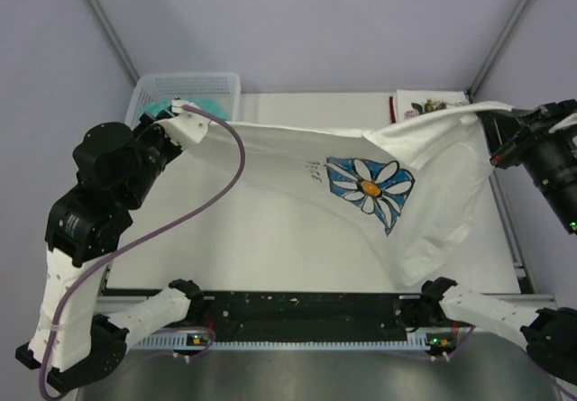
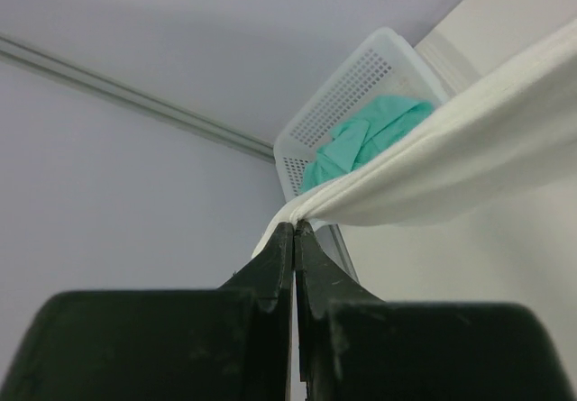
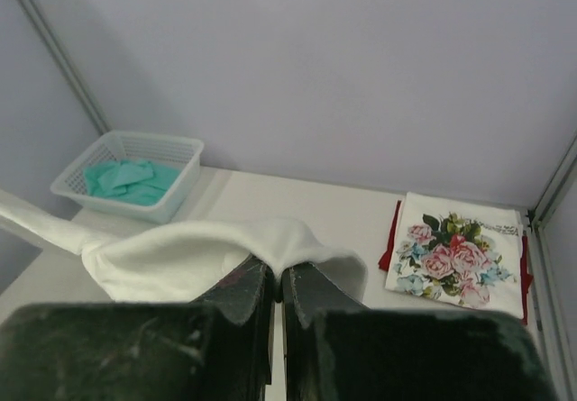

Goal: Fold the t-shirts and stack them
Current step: Flatten out the tshirt, then fold the flattened tshirt in 1/3 of the way

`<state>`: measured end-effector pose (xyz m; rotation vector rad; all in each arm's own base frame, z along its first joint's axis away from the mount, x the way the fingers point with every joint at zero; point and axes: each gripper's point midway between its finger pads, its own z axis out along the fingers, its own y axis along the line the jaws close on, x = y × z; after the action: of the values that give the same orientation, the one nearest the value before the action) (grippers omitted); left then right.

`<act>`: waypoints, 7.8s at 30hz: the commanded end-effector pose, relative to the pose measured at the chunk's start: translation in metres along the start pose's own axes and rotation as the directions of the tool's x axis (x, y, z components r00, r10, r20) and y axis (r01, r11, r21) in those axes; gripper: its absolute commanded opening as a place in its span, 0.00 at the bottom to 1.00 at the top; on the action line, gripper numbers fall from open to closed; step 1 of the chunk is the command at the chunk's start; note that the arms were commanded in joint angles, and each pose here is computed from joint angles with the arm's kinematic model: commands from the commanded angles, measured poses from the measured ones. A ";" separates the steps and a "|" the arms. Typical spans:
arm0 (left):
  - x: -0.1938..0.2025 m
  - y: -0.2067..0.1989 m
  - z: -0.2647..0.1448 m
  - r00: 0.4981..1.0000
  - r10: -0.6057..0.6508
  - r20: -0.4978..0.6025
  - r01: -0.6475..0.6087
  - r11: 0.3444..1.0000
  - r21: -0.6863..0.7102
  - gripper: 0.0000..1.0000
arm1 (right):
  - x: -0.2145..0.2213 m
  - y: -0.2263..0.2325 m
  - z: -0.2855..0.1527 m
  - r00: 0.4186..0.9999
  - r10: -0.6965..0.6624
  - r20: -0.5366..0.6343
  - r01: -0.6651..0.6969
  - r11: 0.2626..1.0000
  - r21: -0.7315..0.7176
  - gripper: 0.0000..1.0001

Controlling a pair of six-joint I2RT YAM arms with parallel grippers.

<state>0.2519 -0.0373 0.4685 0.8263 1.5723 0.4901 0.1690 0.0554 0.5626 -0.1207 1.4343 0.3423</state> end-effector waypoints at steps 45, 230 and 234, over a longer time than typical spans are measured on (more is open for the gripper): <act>0.191 -0.230 0.025 0.943 0.217 -0.252 0.037 0.684 0.728 0.00 | 0.337 0.014 -0.101 0.360 0.419 -0.834 -0.376 0.883 0.281 0.00; 0.083 -0.013 0.088 0.924 0.356 -0.140 -0.354 0.934 0.041 0.00 | 0.143 -0.069 0.103 0.811 0.489 -0.322 -0.411 0.867 0.282 0.00; 0.131 -0.078 0.079 0.896 0.415 -0.161 -0.361 0.888 0.284 0.00 | 0.248 -0.056 0.040 0.647 0.551 -0.527 -0.402 0.834 0.379 0.00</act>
<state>0.3292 0.0025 0.3799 1.0961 1.5907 0.7987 0.2835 0.0479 0.4025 0.3769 1.9270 0.6144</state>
